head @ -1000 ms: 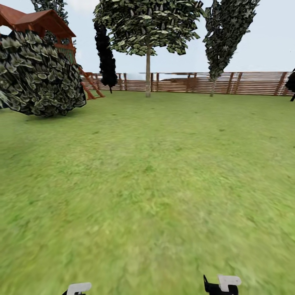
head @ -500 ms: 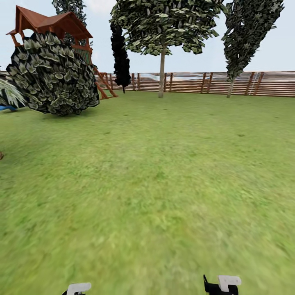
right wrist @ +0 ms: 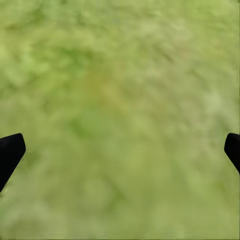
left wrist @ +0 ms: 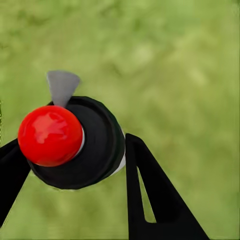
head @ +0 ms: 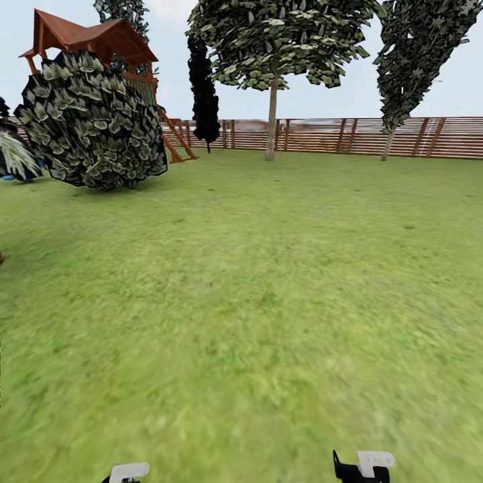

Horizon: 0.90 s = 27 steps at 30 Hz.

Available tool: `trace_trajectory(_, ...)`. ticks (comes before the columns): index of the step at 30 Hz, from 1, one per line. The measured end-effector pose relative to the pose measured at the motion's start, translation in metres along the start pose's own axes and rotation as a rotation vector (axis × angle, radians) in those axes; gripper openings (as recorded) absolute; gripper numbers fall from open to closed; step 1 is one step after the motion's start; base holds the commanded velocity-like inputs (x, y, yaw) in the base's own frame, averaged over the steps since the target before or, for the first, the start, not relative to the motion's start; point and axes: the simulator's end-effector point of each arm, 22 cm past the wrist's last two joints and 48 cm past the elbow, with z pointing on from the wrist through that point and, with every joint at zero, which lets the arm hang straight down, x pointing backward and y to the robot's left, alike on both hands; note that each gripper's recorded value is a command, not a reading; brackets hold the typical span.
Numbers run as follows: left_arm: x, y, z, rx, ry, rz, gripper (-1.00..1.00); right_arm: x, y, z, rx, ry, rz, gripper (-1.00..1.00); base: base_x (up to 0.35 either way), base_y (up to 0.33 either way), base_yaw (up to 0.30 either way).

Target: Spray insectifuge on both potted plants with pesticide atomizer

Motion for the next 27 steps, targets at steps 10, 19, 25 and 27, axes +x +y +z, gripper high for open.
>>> trace_trajectory(10, -0.0002, -0.0006, 0.0, 0.002, -0.001, 0.006, -1.0, 0.0, 0.0, 0.0, 0.0, 0.0, 0.0, 1.0, 0.34, 0.0, 0.179)
trace_trajectory(19, -0.0003, -0.0006, 0.0, 0.002, -0.001, 0.006, -1.0, 0.0, -0.0004, 0.0, 0.0, 0.0, 0.0, 1.0, 0.34, 0.0, 0.179)
trace_trajectory(25, -0.0004, -0.0007, 0.0, 0.003, -0.002, 0.007, -1.0, 0.0, -0.0001, 0.0, 0.0, 0.0, 0.0, 1.0, 0.34, 0.0, 0.179)
trace_trajectory(27, -0.0004, -0.0007, 0.0, 0.003, -0.002, 0.007, -1.0, 0.0, -0.0002, 0.0, 0.0, 0.0, 0.0, 1.0, 0.34, 0.0, 0.179)
